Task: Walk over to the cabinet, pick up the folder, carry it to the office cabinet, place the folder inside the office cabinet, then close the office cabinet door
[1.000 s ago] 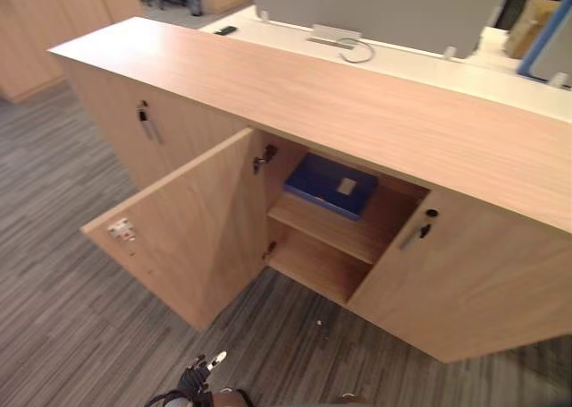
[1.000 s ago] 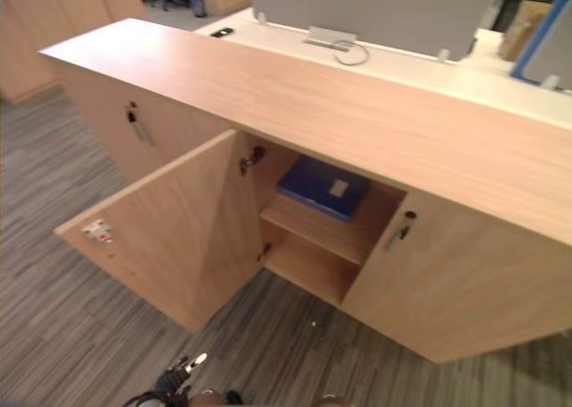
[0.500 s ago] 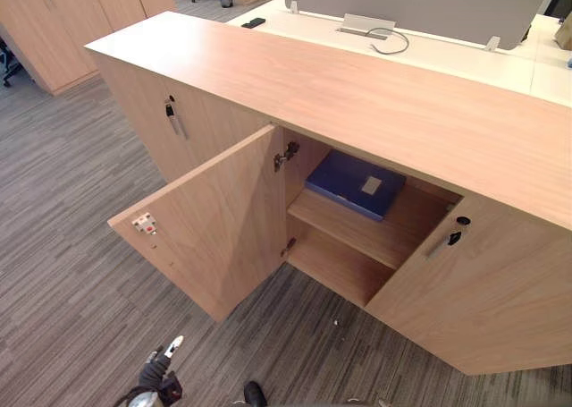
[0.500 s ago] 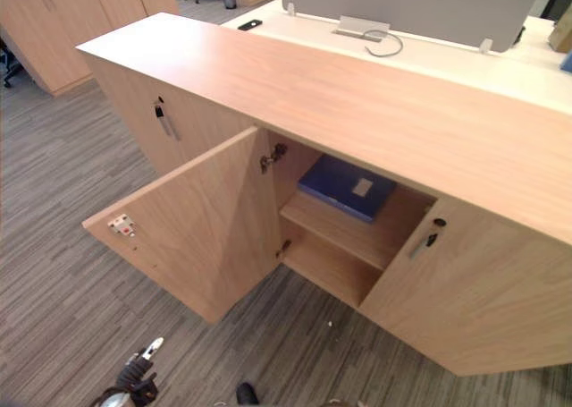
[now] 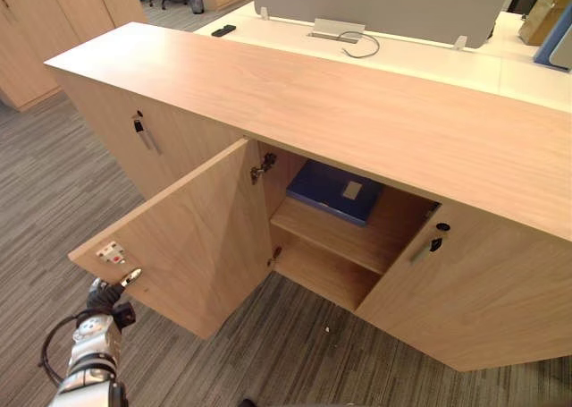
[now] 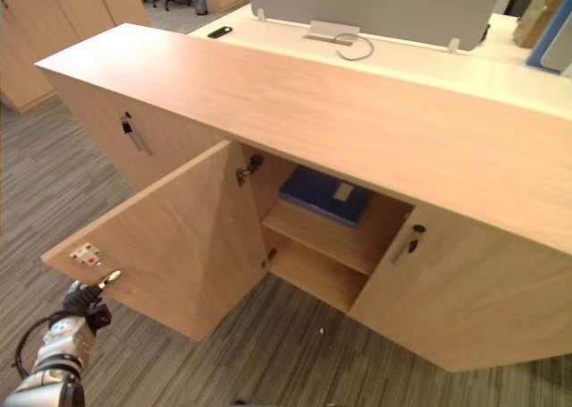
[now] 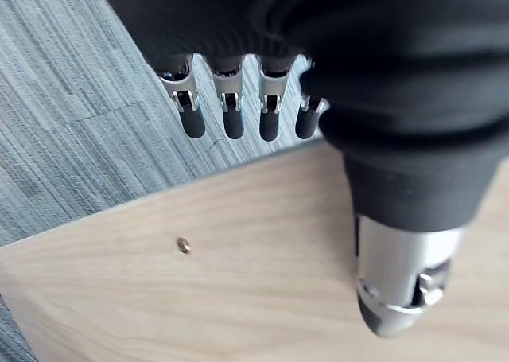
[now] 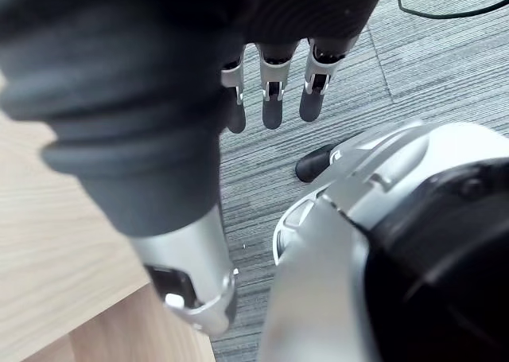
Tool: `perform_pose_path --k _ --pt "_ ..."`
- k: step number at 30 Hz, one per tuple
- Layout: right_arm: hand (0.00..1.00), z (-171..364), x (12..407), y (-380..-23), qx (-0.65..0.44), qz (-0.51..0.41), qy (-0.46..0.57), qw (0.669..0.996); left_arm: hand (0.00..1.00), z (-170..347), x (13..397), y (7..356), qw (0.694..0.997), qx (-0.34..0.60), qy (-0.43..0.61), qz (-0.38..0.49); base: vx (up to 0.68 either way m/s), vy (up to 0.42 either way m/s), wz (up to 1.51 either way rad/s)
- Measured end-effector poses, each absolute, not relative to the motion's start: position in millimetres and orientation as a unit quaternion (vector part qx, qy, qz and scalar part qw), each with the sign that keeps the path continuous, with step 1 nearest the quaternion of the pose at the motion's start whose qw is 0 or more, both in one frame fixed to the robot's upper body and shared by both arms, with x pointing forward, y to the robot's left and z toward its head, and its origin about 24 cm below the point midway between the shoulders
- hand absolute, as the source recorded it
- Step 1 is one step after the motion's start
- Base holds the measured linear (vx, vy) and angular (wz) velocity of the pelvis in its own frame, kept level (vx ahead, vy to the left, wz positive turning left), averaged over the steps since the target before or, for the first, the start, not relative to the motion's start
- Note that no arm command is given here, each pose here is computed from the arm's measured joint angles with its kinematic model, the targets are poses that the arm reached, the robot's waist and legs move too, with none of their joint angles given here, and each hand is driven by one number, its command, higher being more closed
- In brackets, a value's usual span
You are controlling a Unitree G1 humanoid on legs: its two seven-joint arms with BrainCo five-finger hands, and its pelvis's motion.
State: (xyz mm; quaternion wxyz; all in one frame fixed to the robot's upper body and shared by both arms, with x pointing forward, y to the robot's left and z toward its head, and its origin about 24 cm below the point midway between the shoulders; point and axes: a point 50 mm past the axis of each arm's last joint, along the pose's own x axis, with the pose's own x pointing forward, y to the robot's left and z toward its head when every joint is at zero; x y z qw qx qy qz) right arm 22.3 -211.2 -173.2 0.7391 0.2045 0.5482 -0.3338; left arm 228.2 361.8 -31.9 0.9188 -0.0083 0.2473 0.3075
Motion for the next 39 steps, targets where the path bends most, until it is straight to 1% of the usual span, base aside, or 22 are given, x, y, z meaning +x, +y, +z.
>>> perform_pose_path --k 2,5,9,10,14,17,19,20,21,22,23,25,26,28,29,30,31,32,33,35,36,39 --pt "0.00 -173 18 -211 0.204 -0.335 0.552 0.736 0.00 -27 234 365 0.917 -0.011 0.247 0.313 0.01 -0.045 -0.23" --pt "0.00 -174 10 -211 0.203 -0.340 0.557 0.730 0.00 -26 229 374 0.908 -0.033 0.254 0.333 -0.01 -0.049 -0.21" --pt "0.00 -174 -2 -209 0.213 -0.347 0.563 0.719 0.00 -27 229 375 0.894 -0.115 0.240 0.361 -0.06 -0.051 -0.17" --pt "0.00 -174 -5 -208 0.213 -0.345 0.566 0.718 0.00 -26 228 377 0.891 -0.117 0.239 0.367 -0.11 -0.058 -0.31" --pt "0.00 -174 -20 -204 0.212 -0.346 0.578 0.708 0.00 -24 234 374 0.893 -0.112 0.237 0.365 -0.12 -0.067 -0.10" --pt "0.00 -173 -28 -204 0.209 -0.348 0.585 0.703 0.00 -19 251 356 0.910 -0.089 0.226 0.337 -0.16 -0.062 0.19" --pt "0.00 -173 -29 -204 0.209 -0.347 0.586 0.701 0.00 -17 261 331 0.934 -0.051 0.207 0.285 -0.17 -0.016 0.40" --pt "0.00 -173 -30 -204 0.209 -0.348 0.587 0.701 0.00 -19 259 324 0.941 -0.041 0.202 0.268 -0.17 -0.005 0.36" --pt "0.00 -173 -30 -204 0.207 -0.346 0.588 0.701 0.00 -19 255 308 0.955 -0.022 0.187 0.228 -0.11 -0.005 0.22" --pt "0.00 -173 -29 -204 0.207 -0.345 0.588 0.702 0.00 -20 252 297 0.962 -0.014 0.179 0.205 -0.15 0.002 0.35" --pt "0.00 -173 -30 -206 0.205 -0.345 0.590 0.701 0.00 -24 242 259 0.978 -0.010 0.164 0.131 -0.12 0.005 0.30" --pt "0.00 -173 -30 -208 0.203 -0.343 0.590 0.702 0.00 -29 230 224 0.986 0.001 0.157 0.054 -0.10 0.011 0.34" --pt "0.00 -173 -27 -209 0.195 -0.335 0.593 0.706 0.00 -30 224 195 0.988 0.000 0.155 -0.020 -0.09 0.022 0.36" --pt "0.00 -172 -24 -215 0.169 -0.312 0.600 0.717 0.00 -30 214 149 0.978 -0.023 0.153 -0.137 -0.06 0.031 0.22" --pt "0.00 -172 -20 -217 0.161 -0.304 0.600 0.722 0.00 -28 212 134 0.974 -0.035 0.148 -0.170 -0.03 0.038 -0.04" --pt "0.00 -172 -8 -220 0.148 -0.285 0.597 0.735 0.00 -24 207 107 0.963 -0.064 0.138 -0.221 -0.01 0.037 -0.22" --pt "0.00 -172 0 -221 0.138 -0.273 0.594 0.744 0.00 -18 202 81 0.946 -0.086 0.128 -0.286 0.00 0.025 -0.27" --pt "0.00 -172 3 -222 0.131 -0.268 0.595 0.747 0.00 -15 198 70 0.937 -0.094 0.125 -0.314 0.02 0.026 -0.28" --pt "0.00 -171 7 -224 0.120 -0.258 0.595 0.752 0.00 -10 187 51 0.911 -0.105 0.119 -0.381 0.03 0.025 -0.21" --pt "0.00 -171 11 -224 0.107 -0.247 0.595 0.758 0.00 -9 169 30 0.875 -0.118 0.125 -0.453 0.05 0.013 -0.21" --pt "0.00 -171 14 -226 0.101 -0.241 0.595 0.760 0.00 -10 164 26 0.864 -0.122 0.133 -0.469 0.05 -0.011 -0.17" --pt "0.00 -170 18 -227 0.079 -0.222 0.598 0.766 0.00 -10 164 26 0.859 -0.127 0.137 -0.476 0.04 -0.048 -0.03"
